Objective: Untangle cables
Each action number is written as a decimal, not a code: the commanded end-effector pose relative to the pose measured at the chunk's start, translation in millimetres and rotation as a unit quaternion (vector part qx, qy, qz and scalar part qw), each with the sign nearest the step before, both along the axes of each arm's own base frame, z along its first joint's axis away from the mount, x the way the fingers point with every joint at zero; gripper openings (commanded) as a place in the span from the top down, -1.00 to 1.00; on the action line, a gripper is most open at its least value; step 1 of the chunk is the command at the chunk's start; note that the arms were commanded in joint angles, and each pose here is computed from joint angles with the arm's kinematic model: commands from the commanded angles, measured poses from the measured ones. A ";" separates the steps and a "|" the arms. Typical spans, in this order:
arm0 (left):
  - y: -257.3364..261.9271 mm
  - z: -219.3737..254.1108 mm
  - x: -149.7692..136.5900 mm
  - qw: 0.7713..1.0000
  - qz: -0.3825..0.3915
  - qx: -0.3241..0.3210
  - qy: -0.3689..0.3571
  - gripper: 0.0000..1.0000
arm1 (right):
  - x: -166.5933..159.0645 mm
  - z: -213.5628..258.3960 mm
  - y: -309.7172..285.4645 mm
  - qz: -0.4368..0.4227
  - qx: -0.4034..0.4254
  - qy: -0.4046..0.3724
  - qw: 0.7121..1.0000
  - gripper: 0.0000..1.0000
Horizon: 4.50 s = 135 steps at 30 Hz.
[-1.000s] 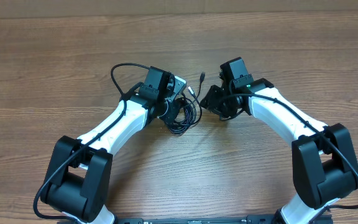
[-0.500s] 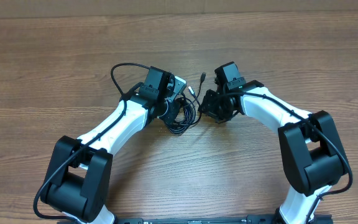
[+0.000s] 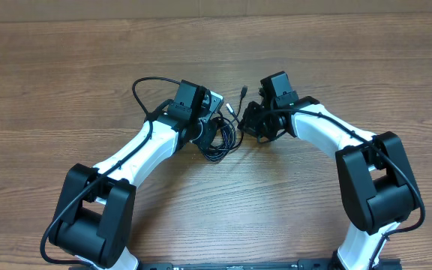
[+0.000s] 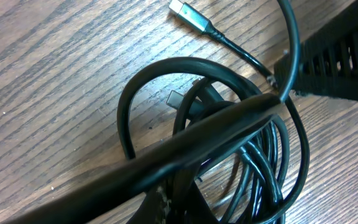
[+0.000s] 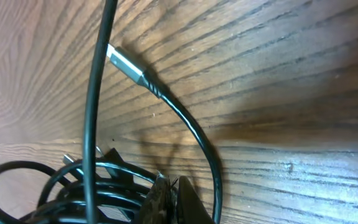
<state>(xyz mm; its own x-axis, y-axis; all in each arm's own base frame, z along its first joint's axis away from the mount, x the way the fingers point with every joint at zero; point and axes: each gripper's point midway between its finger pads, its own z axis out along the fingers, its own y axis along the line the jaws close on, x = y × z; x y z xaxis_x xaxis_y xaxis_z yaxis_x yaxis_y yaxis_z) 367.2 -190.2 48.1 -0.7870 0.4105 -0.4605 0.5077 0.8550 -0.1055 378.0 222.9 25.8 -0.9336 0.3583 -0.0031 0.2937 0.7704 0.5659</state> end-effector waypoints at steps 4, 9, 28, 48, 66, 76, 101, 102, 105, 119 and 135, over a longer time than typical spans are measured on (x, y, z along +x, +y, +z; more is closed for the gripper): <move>4.7 15.3 11.3 0.999 0.028 -0.002 -0.020 0.92 | -2.2 -26.2 3.9 -0.032 -0.011 0.036 0.999 0.93; 4.9 15.2 11.3 0.999 0.029 -0.001 -0.020 0.92 | 3.8 -40.4 14.4 -0.025 0.009 0.032 0.999 0.93; 49.5 11.2 23.2 0.981 0.188 0.035 -0.016 0.92 | -67.5 -34.8 -26.0 -0.013 -0.071 0.173 0.982 0.84; 8.8 18.0 16.7 0.994 0.097 -0.050 0.004 0.92 | -55.6 14.7 -9.8 0.057 -0.025 0.110 0.992 0.84; 4.1 19.2 15.2 0.996 0.073 -0.055 0.002 0.92 | -35.1 17.0 -25.6 -0.050 -0.050 0.108 0.992 0.20; -1.4 20.9 13.1 0.995 0.065 -0.069 0.008 0.92 | -34.7 10.8 -21.4 -0.119 -0.068 0.124 0.983 0.22; -8.6 23.7 11.6 0.995 0.054 -0.088 0.012 0.92 | -35.5 -16.3 -26.3 -0.146 -0.107 0.138 0.974 0.72; -8.9 23.8 11.3 0.995 0.053 -0.089 0.013 0.92 | -35.4 -16.2 -24.9 -0.144 -0.106 0.137 0.974 0.83; -12.8 25.3 10.0 0.994 0.043 -0.097 0.014 0.92 | -36.2 -16.0 -21.7 -0.140 -0.106 0.134 0.975 0.93; -24.3 31.9 9.1 0.991 0.031 -0.132 0.019 0.92 | -43.4 5.5 -15.8 -0.103 -0.088 0.125 0.983 0.93; -27.4 33.8 8.7 0.986 0.054 -0.151 0.034 0.92 | -29.1 68.3 -25.0 -0.168 -0.118 0.012 0.979 0.93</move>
<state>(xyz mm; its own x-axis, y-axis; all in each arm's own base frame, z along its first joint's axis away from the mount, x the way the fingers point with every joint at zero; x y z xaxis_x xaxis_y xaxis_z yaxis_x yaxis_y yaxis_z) 368.7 -212.2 62.5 -0.8531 0.2280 -0.4693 0.4172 0.8382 -0.3512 339.5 202.1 67.7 -0.7896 0.6135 0.0145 0.5793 0.7374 0.3475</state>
